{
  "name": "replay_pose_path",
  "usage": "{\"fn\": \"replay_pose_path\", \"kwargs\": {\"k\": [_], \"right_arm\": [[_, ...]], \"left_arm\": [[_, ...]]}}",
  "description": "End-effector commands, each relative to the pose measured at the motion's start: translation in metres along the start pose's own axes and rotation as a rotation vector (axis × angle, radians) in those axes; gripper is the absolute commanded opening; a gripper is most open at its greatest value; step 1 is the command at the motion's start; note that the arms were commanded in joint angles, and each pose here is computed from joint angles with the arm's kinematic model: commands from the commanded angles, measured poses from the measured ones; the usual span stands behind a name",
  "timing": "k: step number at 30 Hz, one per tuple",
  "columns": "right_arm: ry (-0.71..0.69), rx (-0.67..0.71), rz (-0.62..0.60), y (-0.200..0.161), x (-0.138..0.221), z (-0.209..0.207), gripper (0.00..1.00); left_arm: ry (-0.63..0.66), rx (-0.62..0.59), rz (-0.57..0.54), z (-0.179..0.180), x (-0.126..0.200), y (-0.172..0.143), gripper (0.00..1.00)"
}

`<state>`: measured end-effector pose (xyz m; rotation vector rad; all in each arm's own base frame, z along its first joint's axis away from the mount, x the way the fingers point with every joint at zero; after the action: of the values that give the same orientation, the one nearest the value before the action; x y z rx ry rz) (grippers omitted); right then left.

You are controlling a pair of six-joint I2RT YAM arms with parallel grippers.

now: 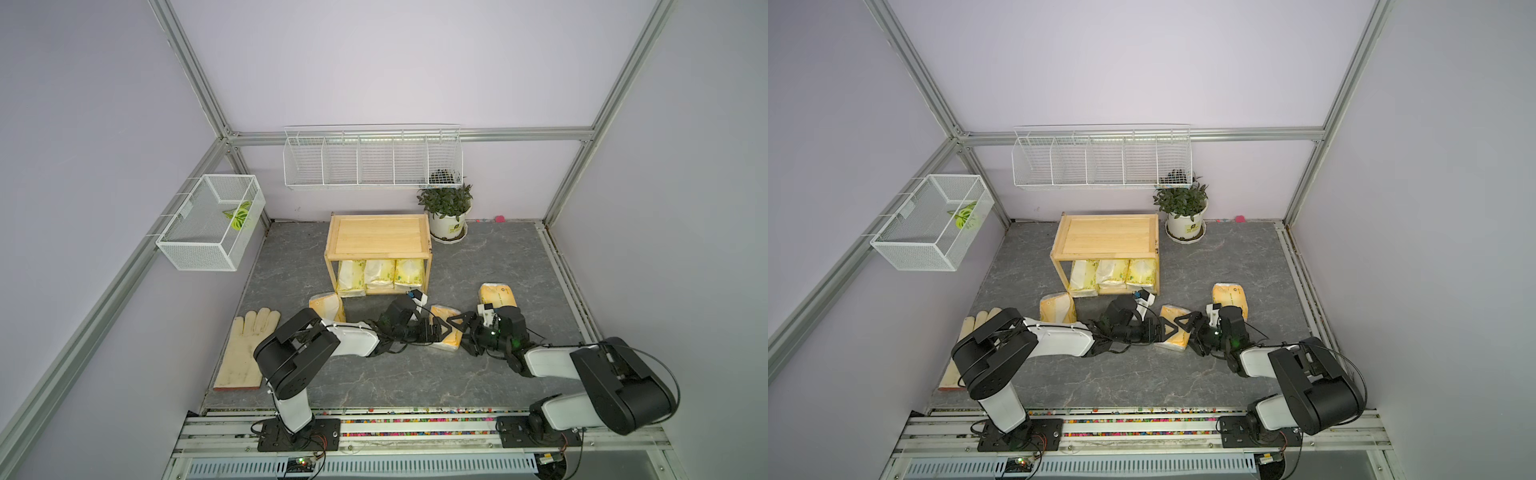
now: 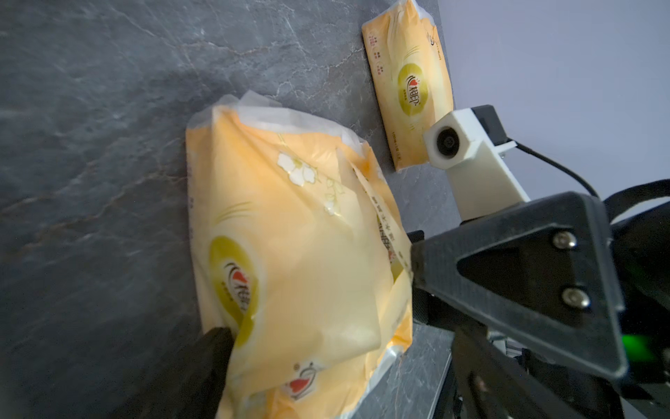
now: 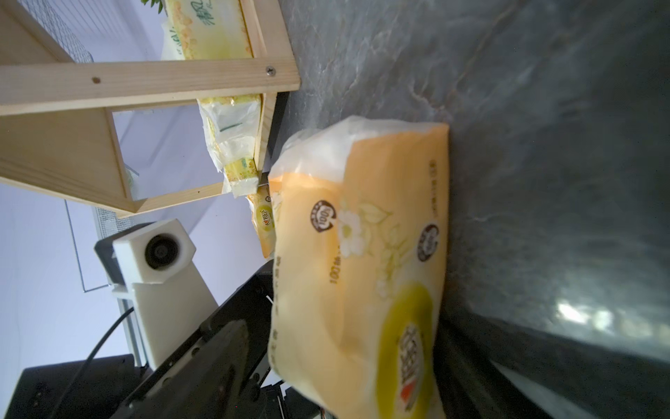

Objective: Place the tissue boxes on the shelf by color
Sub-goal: Pick up the box of tissues from the center of the board.

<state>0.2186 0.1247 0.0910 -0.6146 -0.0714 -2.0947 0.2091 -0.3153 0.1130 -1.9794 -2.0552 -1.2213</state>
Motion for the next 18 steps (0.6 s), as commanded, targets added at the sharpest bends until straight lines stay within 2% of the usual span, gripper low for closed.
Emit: {"fn": "replay_pose_path", "kwargs": {"k": [1, 5, 15, 18], "right_arm": [[-0.052, -0.045, 0.020, -0.006, 0.001, -0.018, 0.77], [-0.066, -0.044, 0.022, -0.007, 0.000, -0.023, 0.70], [-0.082, -0.041, 0.021, -0.005, -0.002, -0.025, 0.37], [-0.079, -0.033, 0.023, -0.006, -0.001, -0.022, 0.30]], "left_arm": [[0.002, -0.002, 0.003, -0.001, 0.003, -0.005, 1.00], [0.013, -0.017, -0.007, -0.005, 0.011, -0.003, 1.00], [0.046, -0.042, -0.025, -0.012, 0.024, 0.010, 1.00], [0.062, -0.056, -0.034, -0.015, 0.028, 0.016, 1.00]]}}
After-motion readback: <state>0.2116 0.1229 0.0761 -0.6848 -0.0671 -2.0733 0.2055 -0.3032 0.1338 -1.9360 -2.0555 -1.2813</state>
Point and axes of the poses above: each gripper's point midway between its finger pads, its own x axis back along the fingers, its own z axis along the line the jaws close on, y = z × x, the point moved 9 cm from there along x, back along the fingers, and after that the axes turned 8 degrees about -x, right-handed, at the moved point
